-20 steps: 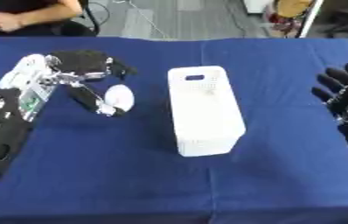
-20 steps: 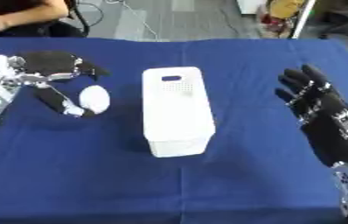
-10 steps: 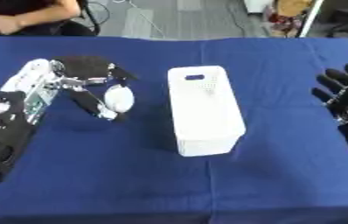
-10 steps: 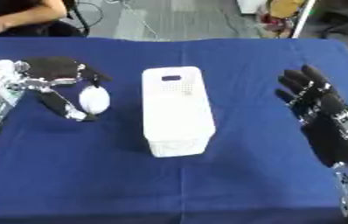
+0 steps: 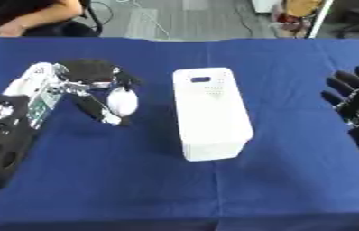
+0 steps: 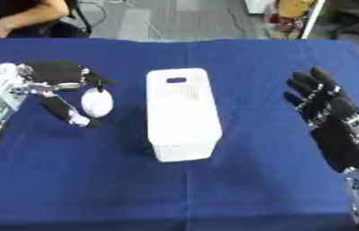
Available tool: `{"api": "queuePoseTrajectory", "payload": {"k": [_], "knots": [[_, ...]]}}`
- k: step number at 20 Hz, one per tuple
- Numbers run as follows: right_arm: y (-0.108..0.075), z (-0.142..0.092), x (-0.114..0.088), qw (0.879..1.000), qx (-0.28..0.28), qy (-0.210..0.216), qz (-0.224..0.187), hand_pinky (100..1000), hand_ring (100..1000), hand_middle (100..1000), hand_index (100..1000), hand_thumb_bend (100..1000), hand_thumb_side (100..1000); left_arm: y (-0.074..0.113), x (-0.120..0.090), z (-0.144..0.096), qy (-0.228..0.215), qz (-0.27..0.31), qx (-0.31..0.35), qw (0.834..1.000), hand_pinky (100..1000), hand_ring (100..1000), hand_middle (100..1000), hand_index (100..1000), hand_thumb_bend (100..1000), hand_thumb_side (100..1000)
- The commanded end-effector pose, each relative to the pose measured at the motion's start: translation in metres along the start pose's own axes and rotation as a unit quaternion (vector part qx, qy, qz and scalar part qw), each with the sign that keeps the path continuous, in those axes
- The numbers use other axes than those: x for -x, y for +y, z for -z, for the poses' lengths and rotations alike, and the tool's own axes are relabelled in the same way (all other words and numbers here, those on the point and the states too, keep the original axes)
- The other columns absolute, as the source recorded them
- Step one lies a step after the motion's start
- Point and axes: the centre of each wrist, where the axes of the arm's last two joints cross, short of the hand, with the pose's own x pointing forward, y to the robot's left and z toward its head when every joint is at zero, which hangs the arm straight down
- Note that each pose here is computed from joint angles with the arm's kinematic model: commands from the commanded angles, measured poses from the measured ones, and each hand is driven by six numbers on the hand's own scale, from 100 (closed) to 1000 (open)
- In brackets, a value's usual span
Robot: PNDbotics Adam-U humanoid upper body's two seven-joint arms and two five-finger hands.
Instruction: Pick up objects on the table and place them in the box.
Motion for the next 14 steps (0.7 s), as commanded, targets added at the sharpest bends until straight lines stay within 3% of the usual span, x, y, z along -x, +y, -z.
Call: {"api": "queuePoseTrajectory", "payload": {"k": [1,14], "knots": [[-0.002,0.001,-0.004,1.0,-0.005,-0.002,-0.006,998,1000,923,1000,124,612,0.017,0.006,-0.005,-0.025,0.038,0.024,0.999,621,700,682,1000,930,814],[-0.002,0.001,-0.004,1.0,-0.005,-0.001,-0.007,998,1000,923,1000,129,610,0.028,0.009,-0.011,-0.013,0.038,-0.007,0.999,621,696,682,1000,926,807]]}}
